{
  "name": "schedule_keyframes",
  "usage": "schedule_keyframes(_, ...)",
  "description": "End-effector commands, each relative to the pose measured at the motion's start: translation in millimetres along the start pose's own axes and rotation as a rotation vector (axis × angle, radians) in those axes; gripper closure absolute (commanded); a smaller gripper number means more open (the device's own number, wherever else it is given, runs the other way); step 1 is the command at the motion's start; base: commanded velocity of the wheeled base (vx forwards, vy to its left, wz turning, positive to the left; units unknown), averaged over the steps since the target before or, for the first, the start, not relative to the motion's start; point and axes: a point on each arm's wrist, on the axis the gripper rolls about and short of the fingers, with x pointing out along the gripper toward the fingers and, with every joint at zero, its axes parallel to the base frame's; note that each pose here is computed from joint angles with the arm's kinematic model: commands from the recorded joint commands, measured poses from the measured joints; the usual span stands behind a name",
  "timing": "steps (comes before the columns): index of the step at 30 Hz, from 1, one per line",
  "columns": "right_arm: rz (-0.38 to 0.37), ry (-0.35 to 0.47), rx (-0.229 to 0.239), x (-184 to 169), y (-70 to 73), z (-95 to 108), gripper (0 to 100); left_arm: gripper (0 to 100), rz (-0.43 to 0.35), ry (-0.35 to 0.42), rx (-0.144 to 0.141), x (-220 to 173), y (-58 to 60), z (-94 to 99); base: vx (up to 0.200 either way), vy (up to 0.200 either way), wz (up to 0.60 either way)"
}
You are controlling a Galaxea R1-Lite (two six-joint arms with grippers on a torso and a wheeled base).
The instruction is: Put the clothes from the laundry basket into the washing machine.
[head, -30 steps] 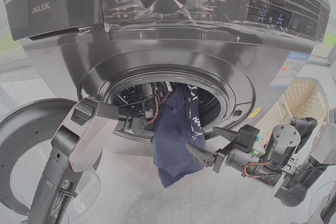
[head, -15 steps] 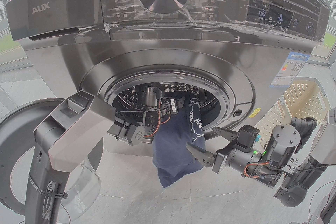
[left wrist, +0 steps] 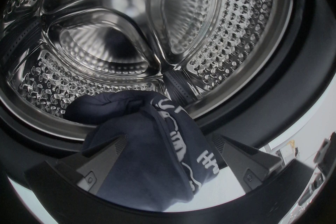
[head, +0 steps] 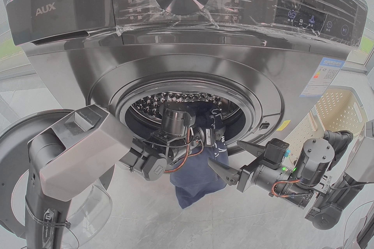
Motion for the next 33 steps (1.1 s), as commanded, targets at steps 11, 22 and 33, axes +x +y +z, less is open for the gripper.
schedule_keyframes(11,0.001,-0.001,0.0,0,0.2,0,0,100,-0.022,0.056,0.041,3,0.4,-26.8,0.0,0.0,0.0)
schedule_keyframes(22,0.001,0.001,0.001,0,-0.3,0,0,100,-0.009,-0.105,0.026,24,14.4,-7.5,0.0,0.0,0.0)
schedule_keyframes(33,0.005,-0.003,0.0,1,0.8,1,0,100,0.112,-0.371,-0.005,38,44.3,42.6,0.0,0.0,0.0)
